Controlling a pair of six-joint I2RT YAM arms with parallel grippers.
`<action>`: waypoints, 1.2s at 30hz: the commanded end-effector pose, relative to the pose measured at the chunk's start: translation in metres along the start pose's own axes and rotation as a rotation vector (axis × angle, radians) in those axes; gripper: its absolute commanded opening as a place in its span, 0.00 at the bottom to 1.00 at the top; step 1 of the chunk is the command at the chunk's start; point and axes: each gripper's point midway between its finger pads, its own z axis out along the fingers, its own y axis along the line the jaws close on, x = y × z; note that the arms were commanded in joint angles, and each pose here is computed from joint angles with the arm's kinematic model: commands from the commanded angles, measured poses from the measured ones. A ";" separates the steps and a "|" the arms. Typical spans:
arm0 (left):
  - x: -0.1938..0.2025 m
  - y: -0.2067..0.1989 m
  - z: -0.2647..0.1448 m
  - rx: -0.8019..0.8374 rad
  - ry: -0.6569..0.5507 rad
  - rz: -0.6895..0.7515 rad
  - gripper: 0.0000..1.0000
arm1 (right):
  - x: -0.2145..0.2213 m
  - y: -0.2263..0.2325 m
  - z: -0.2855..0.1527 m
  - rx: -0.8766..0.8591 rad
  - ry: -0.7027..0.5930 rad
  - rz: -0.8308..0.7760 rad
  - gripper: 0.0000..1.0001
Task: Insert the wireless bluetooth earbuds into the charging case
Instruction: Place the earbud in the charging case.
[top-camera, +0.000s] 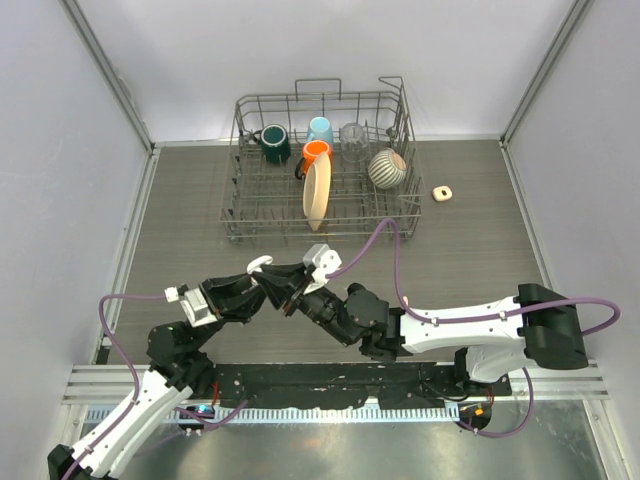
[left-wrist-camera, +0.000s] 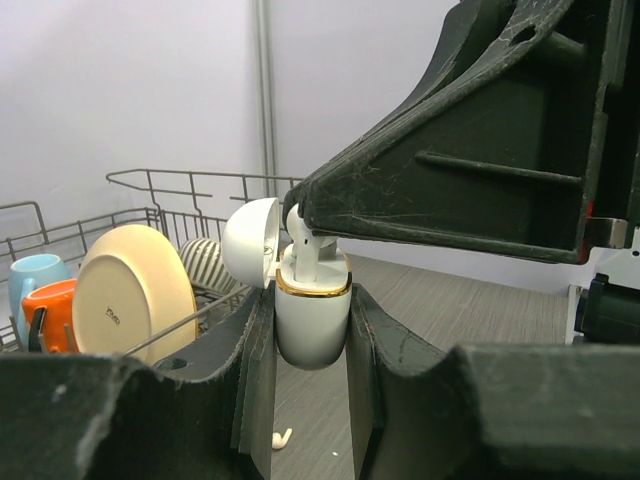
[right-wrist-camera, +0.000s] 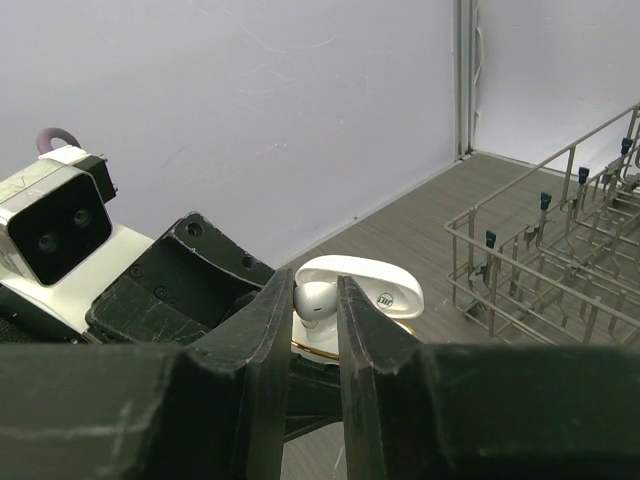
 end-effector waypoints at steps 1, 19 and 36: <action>-0.012 -0.003 -0.004 0.016 -0.091 0.049 0.00 | -0.011 -0.017 0.000 0.085 0.001 -0.010 0.31; -0.003 -0.001 -0.003 0.010 -0.054 0.045 0.00 | -0.041 -0.003 -0.006 -0.005 -0.116 0.102 0.59; 0.005 0.018 -0.002 -0.073 -0.009 0.095 0.00 | -0.090 -0.023 -0.003 0.117 -0.176 0.122 0.70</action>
